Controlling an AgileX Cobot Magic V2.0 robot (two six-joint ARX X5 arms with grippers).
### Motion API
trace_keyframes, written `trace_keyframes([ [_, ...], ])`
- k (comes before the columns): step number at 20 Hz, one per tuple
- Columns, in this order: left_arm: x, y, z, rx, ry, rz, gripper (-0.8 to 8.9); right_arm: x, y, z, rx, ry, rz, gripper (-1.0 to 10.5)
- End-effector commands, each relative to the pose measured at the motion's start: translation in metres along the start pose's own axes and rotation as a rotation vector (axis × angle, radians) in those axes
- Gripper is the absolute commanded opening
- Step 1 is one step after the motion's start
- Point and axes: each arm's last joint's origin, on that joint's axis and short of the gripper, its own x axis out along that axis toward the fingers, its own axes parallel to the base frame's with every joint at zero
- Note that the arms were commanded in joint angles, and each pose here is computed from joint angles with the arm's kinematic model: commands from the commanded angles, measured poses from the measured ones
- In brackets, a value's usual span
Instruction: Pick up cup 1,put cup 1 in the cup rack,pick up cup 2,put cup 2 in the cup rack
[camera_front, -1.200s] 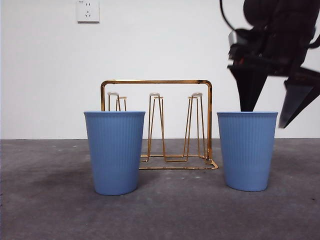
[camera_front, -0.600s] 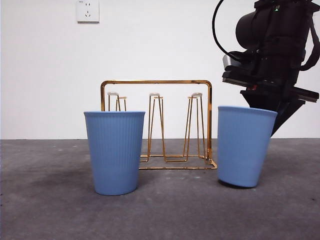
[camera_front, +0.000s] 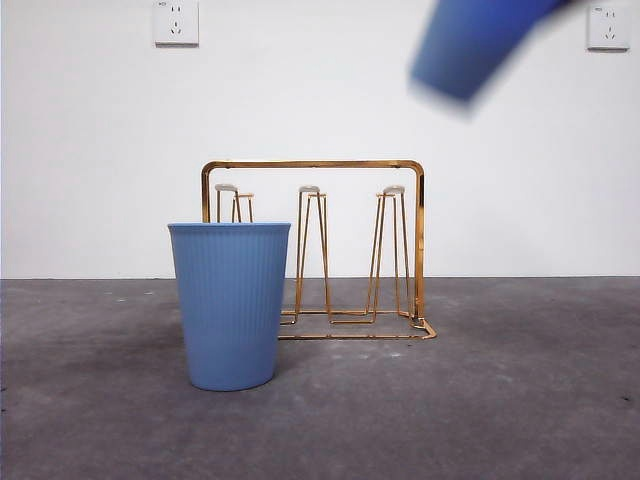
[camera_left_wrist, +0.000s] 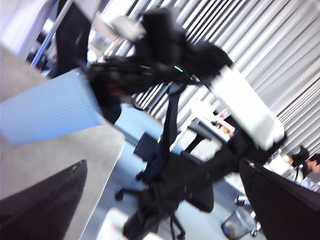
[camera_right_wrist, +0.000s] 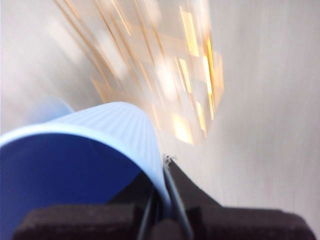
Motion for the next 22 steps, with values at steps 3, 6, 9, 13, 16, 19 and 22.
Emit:
trace_keyframes([
  [3, 0.034, -0.008, 0.009, 0.008, -0.121, -0.047, 7.22, -0.101, 0.028, -0.004, -0.057, -0.478, 0.038, -0.1],
  [6, 0.064, -0.017, 0.015, 0.039, -0.277, -0.120, 7.22, -0.142, 0.040, -0.011, -0.123, -0.701, 0.046, -0.1],
  [9, 0.091, -0.025, 0.016, 0.040, -0.422, -0.247, 7.22, -0.161, 0.045, -0.015, -0.156, -0.812, 0.050, -0.1],
  [13, 0.114, -0.025, 0.012, -0.008, -0.519, -0.325, 7.22, -0.167, 0.047, -0.011, -0.164, -0.884, 0.066, -0.1],
  [16, 0.127, -0.021, 0.007, -0.038, -0.565, -0.337, 7.22, -0.169, 0.048, -0.008, -0.174, -0.921, 0.102, -0.1],
  [19, 0.136, -0.016, 0.005, -0.056, -0.605, -0.321, 7.22, -0.170, 0.049, -0.005, -0.152, -0.942, 0.123, -0.1],
  [22, 0.141, -0.013, 0.003, -0.064, -0.653, -0.318, 7.22, -0.166, 0.048, -0.002, -0.143, -0.935, 0.128, -0.1],
])
